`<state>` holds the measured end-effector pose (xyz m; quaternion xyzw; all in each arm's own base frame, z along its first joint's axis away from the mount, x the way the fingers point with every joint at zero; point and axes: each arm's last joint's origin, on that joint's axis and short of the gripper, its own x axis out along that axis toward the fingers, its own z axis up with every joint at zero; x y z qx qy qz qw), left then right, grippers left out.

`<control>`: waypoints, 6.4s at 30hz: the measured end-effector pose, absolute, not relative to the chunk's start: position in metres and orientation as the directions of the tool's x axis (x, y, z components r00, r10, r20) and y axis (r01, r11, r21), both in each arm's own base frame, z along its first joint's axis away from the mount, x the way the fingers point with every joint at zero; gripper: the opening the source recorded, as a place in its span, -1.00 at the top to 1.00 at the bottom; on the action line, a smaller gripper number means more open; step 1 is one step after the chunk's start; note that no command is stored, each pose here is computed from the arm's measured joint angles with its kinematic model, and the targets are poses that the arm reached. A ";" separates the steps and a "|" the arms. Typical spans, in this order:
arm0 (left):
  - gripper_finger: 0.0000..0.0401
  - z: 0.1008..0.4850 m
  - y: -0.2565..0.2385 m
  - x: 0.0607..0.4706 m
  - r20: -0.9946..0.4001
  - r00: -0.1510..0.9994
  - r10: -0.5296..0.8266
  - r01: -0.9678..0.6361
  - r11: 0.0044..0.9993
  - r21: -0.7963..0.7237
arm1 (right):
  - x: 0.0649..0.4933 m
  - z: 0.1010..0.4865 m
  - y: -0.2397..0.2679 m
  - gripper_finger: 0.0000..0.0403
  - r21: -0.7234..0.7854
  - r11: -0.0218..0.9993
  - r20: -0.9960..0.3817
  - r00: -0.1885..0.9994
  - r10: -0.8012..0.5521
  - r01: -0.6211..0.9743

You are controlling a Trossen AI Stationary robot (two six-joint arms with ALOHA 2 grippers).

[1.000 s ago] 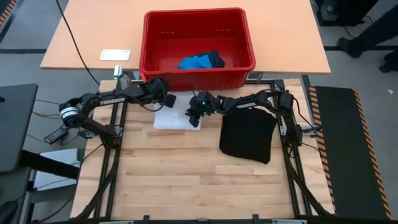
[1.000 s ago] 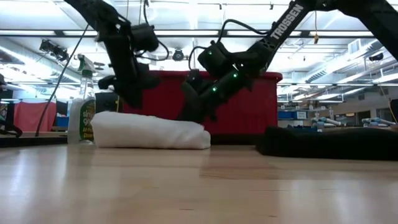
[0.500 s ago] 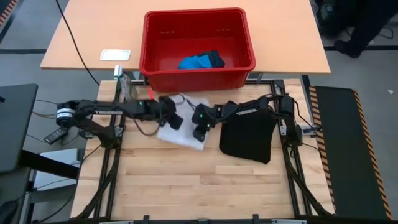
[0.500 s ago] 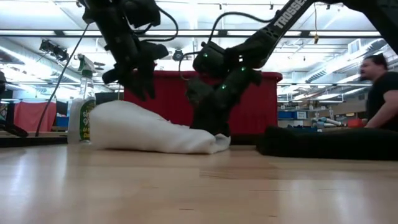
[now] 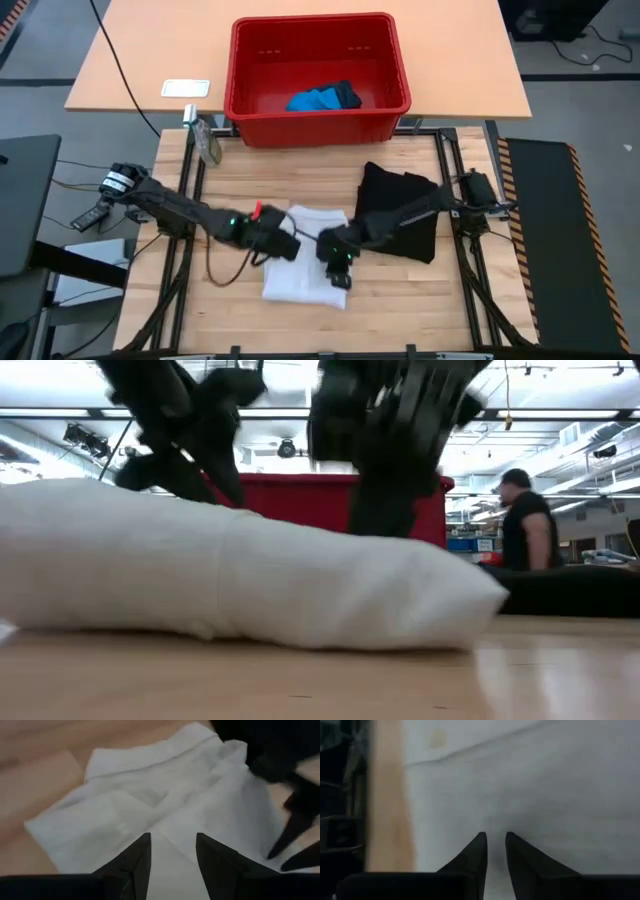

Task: Fold laundry
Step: Fold the white polo shirt on the table, then stack the white polo shirt on top of the black shirt

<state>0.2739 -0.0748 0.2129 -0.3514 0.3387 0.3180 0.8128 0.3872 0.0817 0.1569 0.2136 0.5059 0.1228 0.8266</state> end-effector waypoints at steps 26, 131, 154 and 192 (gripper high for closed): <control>-0.18 0.232 -0.238 0.353 -0.727 0.680 0.091 -0.255 0.960 -0.118 | 0.320 0.215 0.167 0.61 0.274 0.891 -0.823 0.567 0.023 0.362; 0.86 0.363 -0.086 0.365 -0.738 0.653 -0.173 0.220 0.975 -0.034 | 0.318 0.323 0.107 0.02 -0.041 0.998 -0.799 0.601 -0.003 -0.050; 0.87 0.382 -0.017 0.465 -0.416 0.804 -0.425 0.280 0.887 -0.366 | 0.182 0.403 0.074 0.85 0.521 0.718 -0.802 0.554 0.226 0.461; -0.04 0.267 0.190 0.510 -0.376 0.863 -0.338 0.143 0.876 -0.460 | 0.127 0.236 -0.017 0.85 0.421 0.439 -0.856 0.507 -0.096 0.794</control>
